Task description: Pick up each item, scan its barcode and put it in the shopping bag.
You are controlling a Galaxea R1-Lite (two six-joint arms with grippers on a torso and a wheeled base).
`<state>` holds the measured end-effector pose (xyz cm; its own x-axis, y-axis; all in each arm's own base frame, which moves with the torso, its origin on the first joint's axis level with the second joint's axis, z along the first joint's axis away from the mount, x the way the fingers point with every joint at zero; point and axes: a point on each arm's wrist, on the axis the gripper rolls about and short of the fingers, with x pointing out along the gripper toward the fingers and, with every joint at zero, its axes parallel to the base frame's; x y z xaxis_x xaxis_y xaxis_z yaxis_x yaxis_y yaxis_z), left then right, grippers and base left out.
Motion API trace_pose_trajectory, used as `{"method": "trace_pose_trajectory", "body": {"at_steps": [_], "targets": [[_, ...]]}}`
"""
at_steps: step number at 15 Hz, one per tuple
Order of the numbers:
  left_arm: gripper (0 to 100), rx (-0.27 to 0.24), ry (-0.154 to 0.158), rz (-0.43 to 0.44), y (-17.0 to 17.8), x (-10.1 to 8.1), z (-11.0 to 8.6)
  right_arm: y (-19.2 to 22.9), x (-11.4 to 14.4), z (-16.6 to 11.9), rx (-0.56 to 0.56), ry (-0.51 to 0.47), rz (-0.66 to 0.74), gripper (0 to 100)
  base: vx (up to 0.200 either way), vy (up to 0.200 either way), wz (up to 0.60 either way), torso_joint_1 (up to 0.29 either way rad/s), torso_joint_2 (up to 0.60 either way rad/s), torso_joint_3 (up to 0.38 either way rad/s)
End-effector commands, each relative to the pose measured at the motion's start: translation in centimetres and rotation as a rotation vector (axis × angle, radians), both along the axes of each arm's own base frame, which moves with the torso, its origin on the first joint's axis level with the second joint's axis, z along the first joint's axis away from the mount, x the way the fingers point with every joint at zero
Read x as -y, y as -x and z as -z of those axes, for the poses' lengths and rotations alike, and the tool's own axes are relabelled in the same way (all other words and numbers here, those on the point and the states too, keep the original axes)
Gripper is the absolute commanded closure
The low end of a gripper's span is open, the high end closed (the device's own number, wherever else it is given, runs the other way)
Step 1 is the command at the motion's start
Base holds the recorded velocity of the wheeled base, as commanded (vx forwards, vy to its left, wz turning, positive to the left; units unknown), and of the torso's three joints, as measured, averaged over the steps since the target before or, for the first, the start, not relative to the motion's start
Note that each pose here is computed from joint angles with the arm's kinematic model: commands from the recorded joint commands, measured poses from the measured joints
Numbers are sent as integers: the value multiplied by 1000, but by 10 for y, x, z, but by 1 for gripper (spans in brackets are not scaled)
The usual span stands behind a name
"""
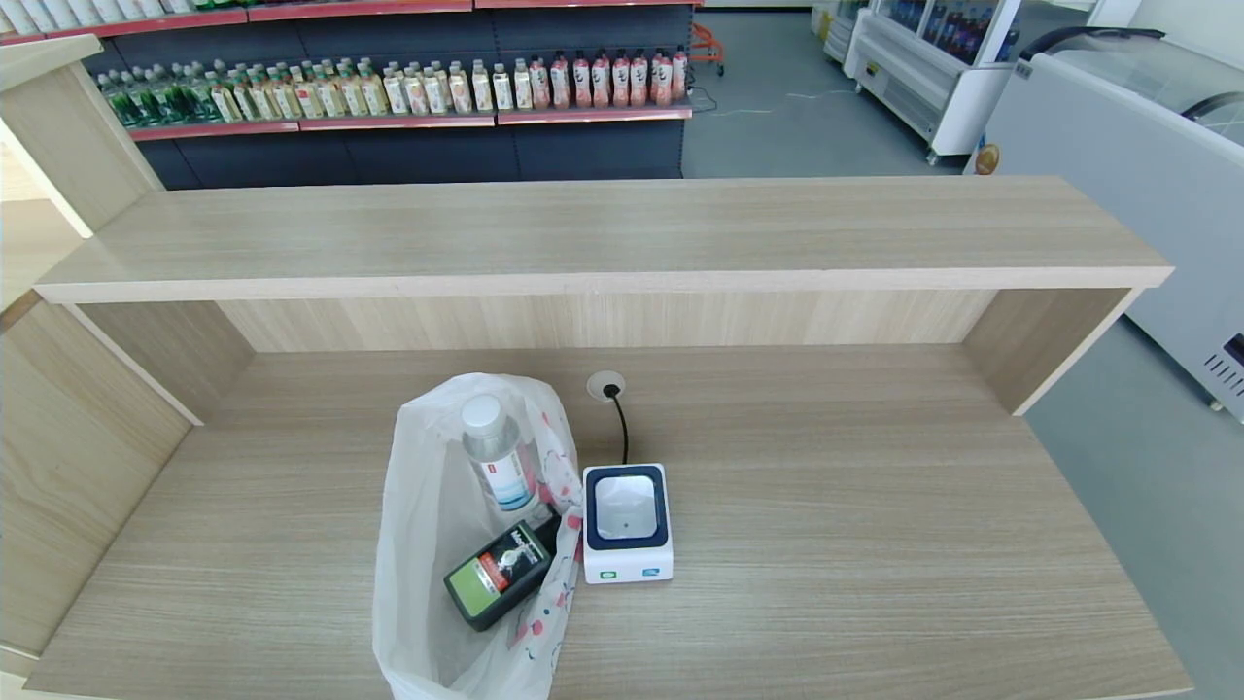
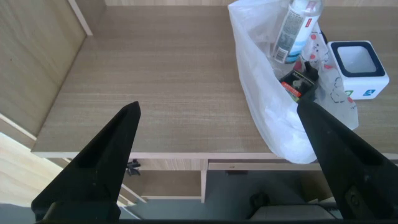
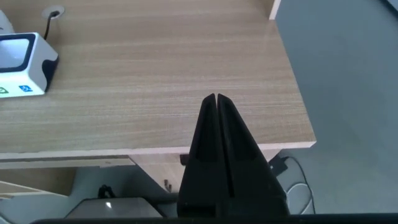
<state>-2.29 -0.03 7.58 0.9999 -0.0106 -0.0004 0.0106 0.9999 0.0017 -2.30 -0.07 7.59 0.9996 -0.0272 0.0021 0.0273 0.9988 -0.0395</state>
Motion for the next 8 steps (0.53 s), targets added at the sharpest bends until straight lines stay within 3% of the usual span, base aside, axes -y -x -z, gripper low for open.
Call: {"method": "trace_pose_trajectory", "body": {"at_steps": [1, 8], "targets": [[0, 0, 0, 0, 0, 0, 0, 0, 0, 0, -4, 0, -1, 100, 0, 0, 0, 0, 0, 0], [0, 0, 0, -1, 0, 0, 0, 0, 0, 0, -7, 6, -1, 100, 0, 0, 0, 0, 0, 0]]}}
